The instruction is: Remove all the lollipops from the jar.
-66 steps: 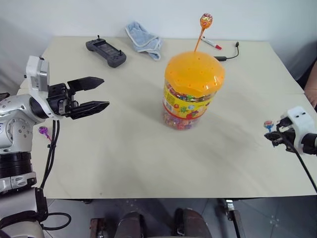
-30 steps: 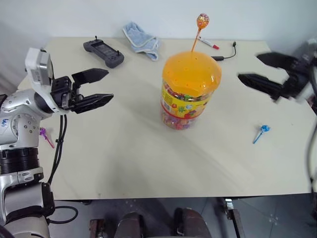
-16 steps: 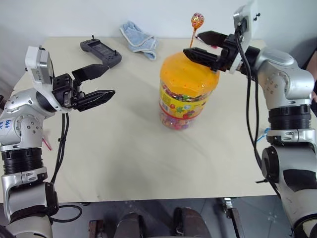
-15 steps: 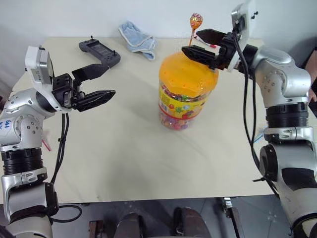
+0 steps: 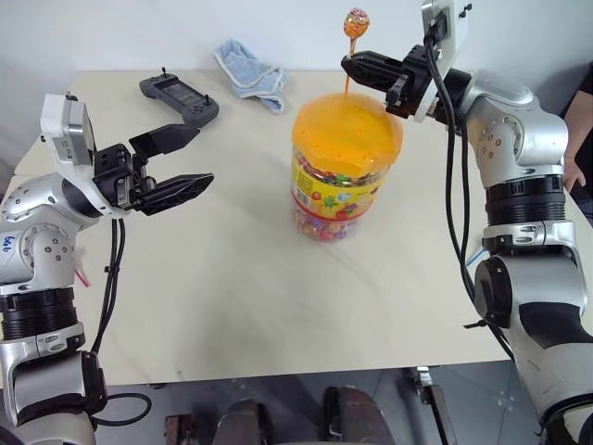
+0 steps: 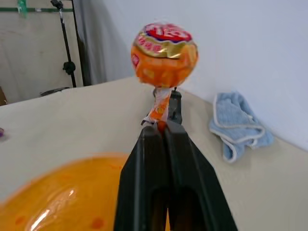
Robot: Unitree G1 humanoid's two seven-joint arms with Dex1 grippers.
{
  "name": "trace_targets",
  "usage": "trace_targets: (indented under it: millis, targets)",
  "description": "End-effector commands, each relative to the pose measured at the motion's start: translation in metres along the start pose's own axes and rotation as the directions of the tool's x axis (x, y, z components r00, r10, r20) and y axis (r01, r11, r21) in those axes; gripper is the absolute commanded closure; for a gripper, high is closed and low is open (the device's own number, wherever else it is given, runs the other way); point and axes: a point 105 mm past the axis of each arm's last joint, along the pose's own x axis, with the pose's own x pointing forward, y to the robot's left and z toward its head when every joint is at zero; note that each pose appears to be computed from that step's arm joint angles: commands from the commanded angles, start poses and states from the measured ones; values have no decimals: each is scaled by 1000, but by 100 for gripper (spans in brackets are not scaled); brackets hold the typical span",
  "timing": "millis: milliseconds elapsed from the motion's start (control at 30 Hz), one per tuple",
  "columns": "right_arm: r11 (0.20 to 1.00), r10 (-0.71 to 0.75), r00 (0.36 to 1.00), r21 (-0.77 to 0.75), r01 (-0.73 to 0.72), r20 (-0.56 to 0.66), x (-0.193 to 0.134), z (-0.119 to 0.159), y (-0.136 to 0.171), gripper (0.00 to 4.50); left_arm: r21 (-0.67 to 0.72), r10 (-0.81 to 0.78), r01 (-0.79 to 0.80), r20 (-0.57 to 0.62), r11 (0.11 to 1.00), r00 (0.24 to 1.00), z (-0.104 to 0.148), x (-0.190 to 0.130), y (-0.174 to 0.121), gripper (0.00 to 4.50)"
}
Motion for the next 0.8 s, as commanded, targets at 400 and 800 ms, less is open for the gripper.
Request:
trace_targets:
  millis: [400,800]
  targets:
    - [919,-346,931,-157,362,119,-58,86,-48,446,32,-60,60,-2,998,998,10,0,0,0]
    - [731,-619,551,-156,664,-559,-191,-54,-68,446,10,-57,58,-45,998,997,7,-11,0,0]
